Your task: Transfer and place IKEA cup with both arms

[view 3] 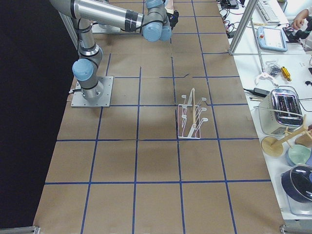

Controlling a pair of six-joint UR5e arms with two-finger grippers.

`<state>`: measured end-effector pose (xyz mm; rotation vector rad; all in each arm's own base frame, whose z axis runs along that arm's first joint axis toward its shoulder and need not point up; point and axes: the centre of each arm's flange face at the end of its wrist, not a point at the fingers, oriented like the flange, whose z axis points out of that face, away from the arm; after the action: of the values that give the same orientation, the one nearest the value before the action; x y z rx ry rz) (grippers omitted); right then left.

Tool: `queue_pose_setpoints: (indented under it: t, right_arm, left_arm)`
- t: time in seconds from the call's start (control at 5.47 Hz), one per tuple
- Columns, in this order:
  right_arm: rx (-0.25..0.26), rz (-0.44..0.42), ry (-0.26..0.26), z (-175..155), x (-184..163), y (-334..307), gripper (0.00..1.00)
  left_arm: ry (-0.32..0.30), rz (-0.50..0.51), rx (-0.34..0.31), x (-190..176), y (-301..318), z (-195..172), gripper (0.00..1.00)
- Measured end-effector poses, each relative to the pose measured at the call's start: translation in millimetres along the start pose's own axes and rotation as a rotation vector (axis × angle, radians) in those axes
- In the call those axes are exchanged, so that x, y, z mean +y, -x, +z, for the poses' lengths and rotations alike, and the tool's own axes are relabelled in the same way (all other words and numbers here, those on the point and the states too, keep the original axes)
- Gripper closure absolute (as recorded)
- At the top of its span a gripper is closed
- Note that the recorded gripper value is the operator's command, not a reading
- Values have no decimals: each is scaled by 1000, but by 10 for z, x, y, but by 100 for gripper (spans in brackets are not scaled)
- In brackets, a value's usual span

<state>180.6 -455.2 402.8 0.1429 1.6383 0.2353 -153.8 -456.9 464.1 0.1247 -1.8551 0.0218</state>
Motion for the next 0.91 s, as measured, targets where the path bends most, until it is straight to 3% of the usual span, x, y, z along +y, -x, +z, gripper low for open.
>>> queue_pose_setpoints:
  t: [0.18, 0.55, 0.91]
  right_arm:
    - [0, -2, 1, 9, 5, 2, 42]
    - [-3, -7, 1, 47, 14, 13, 42]
    - [-10, -8, -5, 84, 7, 16, 42]
  left_arm:
    - [-8, 23, 3, -58, -1, -5, 9]
    - [10, 28, 2, -53, -4, 84, 28]
    - [55, 36, -8, 43, -44, 277, 90]
